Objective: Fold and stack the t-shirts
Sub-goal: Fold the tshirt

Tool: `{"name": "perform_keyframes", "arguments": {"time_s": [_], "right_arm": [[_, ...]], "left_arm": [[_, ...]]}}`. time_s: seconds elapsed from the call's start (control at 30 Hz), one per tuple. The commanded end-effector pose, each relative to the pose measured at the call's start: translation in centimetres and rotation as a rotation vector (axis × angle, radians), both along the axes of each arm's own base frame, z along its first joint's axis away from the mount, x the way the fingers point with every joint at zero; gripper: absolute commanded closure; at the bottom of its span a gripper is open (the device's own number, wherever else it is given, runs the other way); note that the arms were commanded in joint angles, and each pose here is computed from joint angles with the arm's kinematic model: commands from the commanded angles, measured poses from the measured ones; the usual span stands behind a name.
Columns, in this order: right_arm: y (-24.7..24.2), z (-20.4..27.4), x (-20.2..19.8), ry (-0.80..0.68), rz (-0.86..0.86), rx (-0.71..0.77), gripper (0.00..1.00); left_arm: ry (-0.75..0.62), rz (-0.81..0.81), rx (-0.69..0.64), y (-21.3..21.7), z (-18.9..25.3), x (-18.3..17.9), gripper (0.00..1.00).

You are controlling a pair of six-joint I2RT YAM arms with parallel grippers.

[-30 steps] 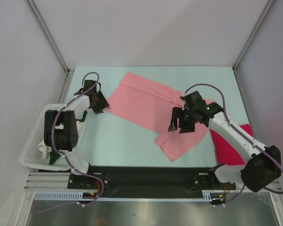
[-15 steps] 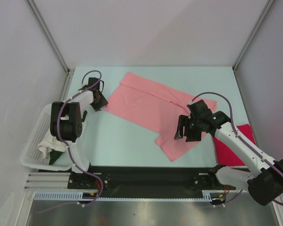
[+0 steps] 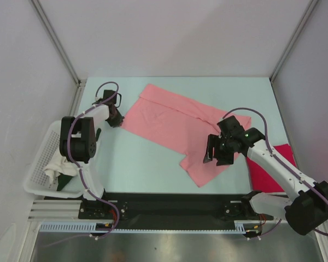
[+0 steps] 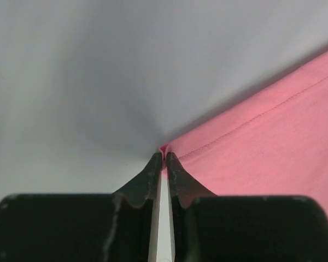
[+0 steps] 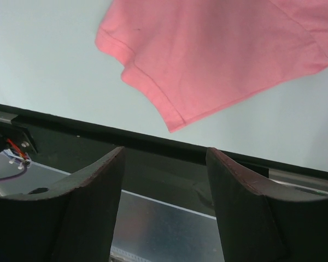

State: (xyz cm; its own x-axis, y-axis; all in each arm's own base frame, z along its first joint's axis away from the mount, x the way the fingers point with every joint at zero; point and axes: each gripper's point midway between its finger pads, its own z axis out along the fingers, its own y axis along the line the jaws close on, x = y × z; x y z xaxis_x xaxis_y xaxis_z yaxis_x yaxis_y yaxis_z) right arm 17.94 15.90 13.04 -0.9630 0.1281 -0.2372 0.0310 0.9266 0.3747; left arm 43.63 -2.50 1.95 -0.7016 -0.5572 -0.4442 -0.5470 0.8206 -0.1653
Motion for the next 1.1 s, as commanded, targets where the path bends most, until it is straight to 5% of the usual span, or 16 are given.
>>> {"name": "perform_keyframes", "arguments": {"time_s": [0.0, 0.07, 0.2, 0.43, 0.6, 0.83, 1.07], "right_arm": [[-0.6, -1.4, -1.2, 0.056, 0.013, -0.056, 0.34], [-0.9, -2.5, -2.4, 0.095, 0.022, -0.109, 0.34], [0.7, -4.6, -4.6, 0.144, 0.035, -0.062, 0.34], [3.4, -8.1, -4.6, 0.085, 0.101, -0.058, 0.59], [3.8, -9.5, -4.5, 0.097, 0.122, -0.155, 0.65], [-0.5, -8.8, -1.9, 0.096, -0.2, -0.183, 0.57], [-1.0, -9.4, -2.1, 0.212, -0.441, -0.175, 0.6]], "left_arm": [[-0.018, -0.035, -0.005, -0.6, 0.3, 1.0, 0.9], [-0.043, -0.064, -0.013, -1.0, 0.7, 1.3, 1.0], [-0.073, -0.098, -0.023, -1.3, 1.9, 1.3, 1.0], [-0.096, -0.134, -0.071, -2.3, 2.9, 0.1, 1.0], [-0.095, -0.155, -0.089, -2.7, 2.9, -0.2, 1.0], [-0.105, -0.164, -0.119, -3.3, 3.2, -0.5, 1.0], [-0.11, -0.158, -0.111, -3.1, 3.4, -0.7, 1.0]]}}
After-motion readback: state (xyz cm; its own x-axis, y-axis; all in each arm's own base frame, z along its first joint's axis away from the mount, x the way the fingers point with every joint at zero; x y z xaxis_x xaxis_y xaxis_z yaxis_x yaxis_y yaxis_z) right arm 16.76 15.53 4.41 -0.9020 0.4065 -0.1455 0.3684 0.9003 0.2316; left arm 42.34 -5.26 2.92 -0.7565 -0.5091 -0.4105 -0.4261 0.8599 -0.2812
